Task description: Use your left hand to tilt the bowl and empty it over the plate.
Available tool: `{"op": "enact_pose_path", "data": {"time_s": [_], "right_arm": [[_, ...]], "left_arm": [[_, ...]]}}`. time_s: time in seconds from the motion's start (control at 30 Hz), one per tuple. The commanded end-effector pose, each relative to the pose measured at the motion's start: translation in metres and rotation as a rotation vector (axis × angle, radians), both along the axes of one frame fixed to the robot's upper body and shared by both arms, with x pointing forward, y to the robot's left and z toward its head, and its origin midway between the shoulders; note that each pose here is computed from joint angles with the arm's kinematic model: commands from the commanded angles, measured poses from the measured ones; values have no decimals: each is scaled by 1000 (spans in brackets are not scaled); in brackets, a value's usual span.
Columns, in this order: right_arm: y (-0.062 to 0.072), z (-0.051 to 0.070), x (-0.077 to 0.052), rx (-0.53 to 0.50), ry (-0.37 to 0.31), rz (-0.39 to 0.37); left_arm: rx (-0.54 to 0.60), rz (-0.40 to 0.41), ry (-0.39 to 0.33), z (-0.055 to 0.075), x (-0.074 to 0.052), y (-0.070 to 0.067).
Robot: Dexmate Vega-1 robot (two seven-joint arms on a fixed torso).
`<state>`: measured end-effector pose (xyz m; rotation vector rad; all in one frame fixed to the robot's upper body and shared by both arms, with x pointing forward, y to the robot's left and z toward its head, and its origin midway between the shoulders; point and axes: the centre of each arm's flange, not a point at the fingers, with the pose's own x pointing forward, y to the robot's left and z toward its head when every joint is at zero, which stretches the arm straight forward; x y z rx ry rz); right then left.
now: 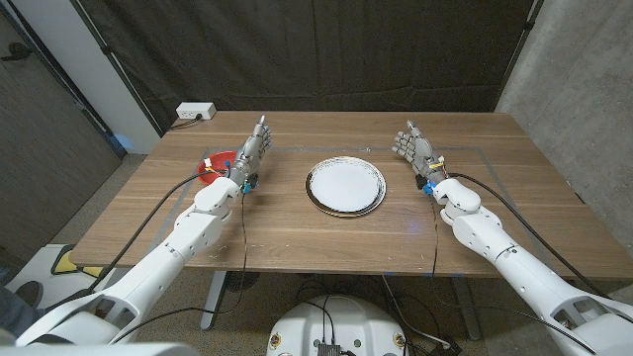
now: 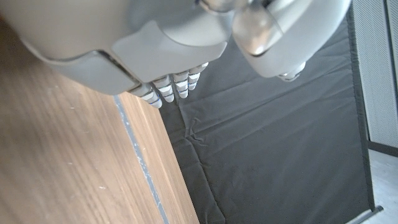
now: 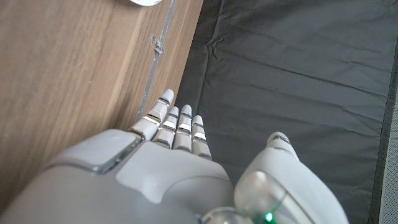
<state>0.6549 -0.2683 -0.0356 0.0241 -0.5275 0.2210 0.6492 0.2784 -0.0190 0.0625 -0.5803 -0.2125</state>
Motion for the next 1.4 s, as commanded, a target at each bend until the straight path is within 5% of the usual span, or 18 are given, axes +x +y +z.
{"op": "enact_pose_path", "data": {"time_s": [0.03,0.23,0.5,0.77,1.13,1.4], "right_arm": [[-12,9,1,-22,-14,4],[-25,17,-1,-23,-23,7],[-23,22,-8,-49,-40,10],[-4,15,-26,-40,-39,-7],[19,14,-38,-56,-98,23],[31,6,-41,-49,-87,24]], "left_arm": [[68,42,-43,15,-19,-12],[101,101,-39,14,-36,-7],[134,166,-82,12,-50,2],[127,187,-134,5,-68,29],[248,179,-92,-2,-101,67],[269,277,-107,-15,-124,89]]}}
